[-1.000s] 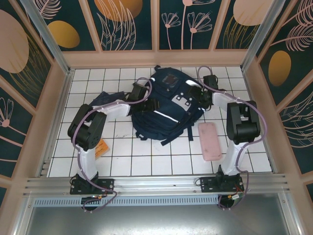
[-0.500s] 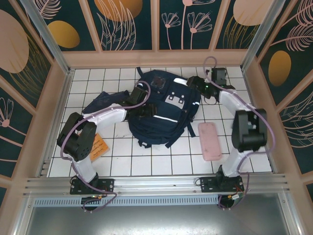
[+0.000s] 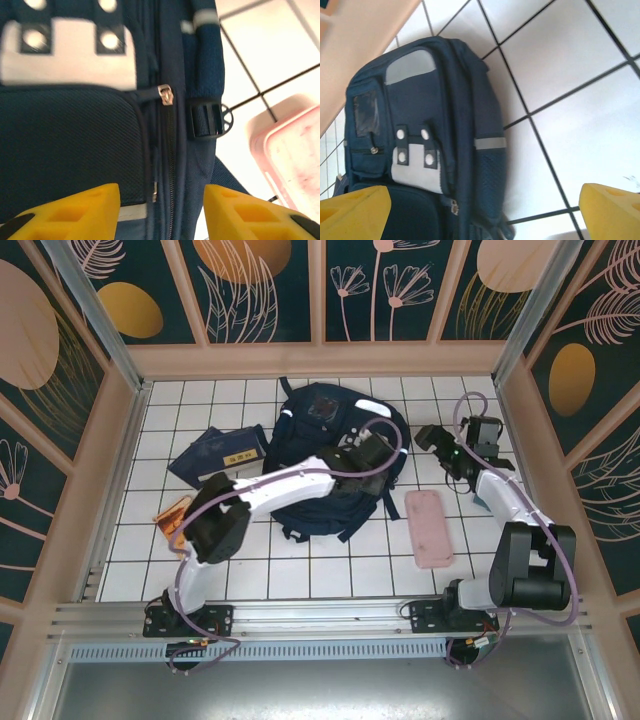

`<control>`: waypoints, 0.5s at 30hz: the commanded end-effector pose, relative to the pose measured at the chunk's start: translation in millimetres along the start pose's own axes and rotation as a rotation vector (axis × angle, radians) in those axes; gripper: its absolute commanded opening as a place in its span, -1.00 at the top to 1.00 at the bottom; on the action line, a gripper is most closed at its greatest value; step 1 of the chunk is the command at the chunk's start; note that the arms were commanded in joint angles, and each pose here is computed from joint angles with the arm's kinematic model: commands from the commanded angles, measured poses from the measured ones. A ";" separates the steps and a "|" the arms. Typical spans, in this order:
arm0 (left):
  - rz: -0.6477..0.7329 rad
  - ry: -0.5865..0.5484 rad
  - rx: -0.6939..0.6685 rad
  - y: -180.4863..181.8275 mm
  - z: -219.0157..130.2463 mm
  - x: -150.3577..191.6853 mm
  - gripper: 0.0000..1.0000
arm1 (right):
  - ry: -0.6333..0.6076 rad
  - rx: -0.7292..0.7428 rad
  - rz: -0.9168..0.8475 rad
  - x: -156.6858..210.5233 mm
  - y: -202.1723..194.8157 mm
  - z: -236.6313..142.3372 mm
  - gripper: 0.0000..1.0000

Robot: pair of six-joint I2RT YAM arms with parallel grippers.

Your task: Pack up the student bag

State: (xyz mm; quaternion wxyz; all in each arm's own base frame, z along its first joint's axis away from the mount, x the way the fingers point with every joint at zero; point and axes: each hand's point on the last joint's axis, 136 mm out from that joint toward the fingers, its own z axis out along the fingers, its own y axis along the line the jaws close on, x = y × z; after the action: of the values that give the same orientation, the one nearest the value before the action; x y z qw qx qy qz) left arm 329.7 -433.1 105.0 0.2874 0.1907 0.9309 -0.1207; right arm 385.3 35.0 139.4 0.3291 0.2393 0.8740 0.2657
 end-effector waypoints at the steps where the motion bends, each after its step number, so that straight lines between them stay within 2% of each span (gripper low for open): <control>1: 0.040 0.048 -0.138 23.8 15.1 3.8 0.07 | -0.015 -0.015 0.018 -1.8 -0.1 -7.1 -0.95; 5: 0.058 0.042 -0.178 21.2 33.2 -5.0 0.12 | -0.010 -0.018 0.026 0.4 -4.5 -6.6 -0.95; 10: 0.097 0.053 -0.290 35.1 50.2 -4.8 0.18 | 0.001 -0.022 0.030 3.9 -7.6 -5.3 -0.95; 15: 0.112 0.063 -0.266 27.6 63.8 -3.9 0.20 | 0.017 -0.025 0.034 8.0 -9.6 -2.0 -0.95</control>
State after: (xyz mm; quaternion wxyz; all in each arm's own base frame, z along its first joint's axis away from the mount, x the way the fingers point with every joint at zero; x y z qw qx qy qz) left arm 373.4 -435.8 62.0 0.2949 0.1919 0.9361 -0.0025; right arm 376.2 31.2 126.5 0.3130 0.2502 0.8747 0.2727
